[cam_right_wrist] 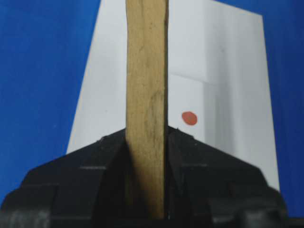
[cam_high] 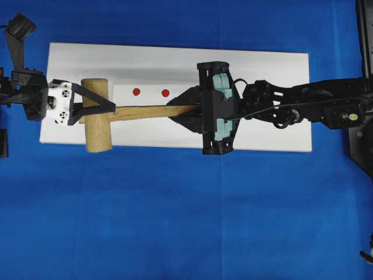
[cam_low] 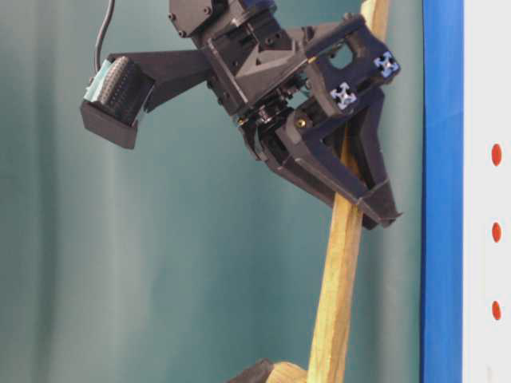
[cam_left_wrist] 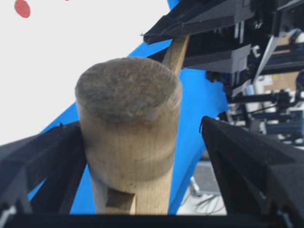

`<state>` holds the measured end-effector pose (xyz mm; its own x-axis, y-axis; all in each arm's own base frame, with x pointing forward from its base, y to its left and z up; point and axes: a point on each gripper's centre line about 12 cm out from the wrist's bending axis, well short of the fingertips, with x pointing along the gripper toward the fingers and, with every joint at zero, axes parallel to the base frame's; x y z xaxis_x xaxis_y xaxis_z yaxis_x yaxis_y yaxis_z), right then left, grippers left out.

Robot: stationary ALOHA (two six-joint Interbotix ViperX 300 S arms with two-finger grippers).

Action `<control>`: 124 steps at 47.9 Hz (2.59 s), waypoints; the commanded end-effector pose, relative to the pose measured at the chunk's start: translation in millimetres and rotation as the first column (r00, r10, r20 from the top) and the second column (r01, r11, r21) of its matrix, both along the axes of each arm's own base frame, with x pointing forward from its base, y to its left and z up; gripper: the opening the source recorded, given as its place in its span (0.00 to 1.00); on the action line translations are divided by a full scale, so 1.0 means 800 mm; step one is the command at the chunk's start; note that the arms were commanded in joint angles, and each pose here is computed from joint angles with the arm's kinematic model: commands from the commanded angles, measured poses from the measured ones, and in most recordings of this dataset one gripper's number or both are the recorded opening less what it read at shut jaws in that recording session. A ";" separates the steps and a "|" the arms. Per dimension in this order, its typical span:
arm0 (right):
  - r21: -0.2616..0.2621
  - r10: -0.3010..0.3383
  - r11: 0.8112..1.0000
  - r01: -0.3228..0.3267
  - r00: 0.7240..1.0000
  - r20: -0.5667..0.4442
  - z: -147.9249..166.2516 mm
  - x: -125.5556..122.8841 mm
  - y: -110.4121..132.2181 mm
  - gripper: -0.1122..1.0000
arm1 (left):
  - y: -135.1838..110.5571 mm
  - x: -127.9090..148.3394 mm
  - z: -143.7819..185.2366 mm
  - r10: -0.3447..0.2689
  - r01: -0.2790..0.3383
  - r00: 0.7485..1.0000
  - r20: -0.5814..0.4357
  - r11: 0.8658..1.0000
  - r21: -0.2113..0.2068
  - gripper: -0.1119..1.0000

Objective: Hit the mark with a hammer.
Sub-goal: 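Release the head with the left gripper and carry mallet toward table front, then lower the mallet onto the blue table below the board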

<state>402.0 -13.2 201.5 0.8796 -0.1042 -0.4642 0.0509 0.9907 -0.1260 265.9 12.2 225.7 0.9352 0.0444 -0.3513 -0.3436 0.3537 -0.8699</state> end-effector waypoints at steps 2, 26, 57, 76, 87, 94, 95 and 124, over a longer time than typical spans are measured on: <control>0.005 -0.002 1.000 0.001 0.999 0.044 0.021 -0.009 0.002 0.16 | 0.000 -0.007 0.012 0.000 0.000 1.000 0.029 1.000 0.000 0.91; 0.042 -0.020 0.999 0.018 0.998 0.065 0.031 -0.061 0.005 0.16 | -0.003 -0.066 0.023 -0.003 0.003 1.000 0.009 1.000 -0.001 0.91; 0.185 0.015 0.982 -0.029 0.997 0.080 0.028 -0.047 0.075 0.16 | 0.009 -0.066 0.014 -0.052 0.064 0.997 -0.052 0.966 0.249 0.90; 0.290 -0.028 0.957 0.003 0.996 0.081 0.004 -0.022 0.146 0.16 | 0.014 -0.062 0.018 -0.177 0.204 0.978 -0.108 0.719 0.665 0.90; 0.301 -0.019 0.954 -0.004 0.997 0.074 -0.002 -0.015 0.165 0.16 | 0.015 -0.062 0.020 -0.205 0.224 0.971 -0.123 0.601 0.767 0.90; 0.295 -0.017 0.956 0.000 0.998 0.056 -0.012 -0.012 0.166 0.16 | 0.016 -0.063 0.021 -0.203 0.218 0.972 -0.117 0.601 0.769 0.90; 0.292 -0.017 0.956 0.002 0.999 0.051 -0.015 -0.012 0.166 0.16 | 0.016 -0.063 0.021 -0.203 0.219 0.972 -0.118 0.601 0.768 0.90; 0.261 -0.015 0.964 0.043 0.994 -0.109 -0.099 -0.006 0.173 0.16 | 0.015 -0.064 0.019 -0.203 0.221 0.972 -0.121 0.603 0.767 0.90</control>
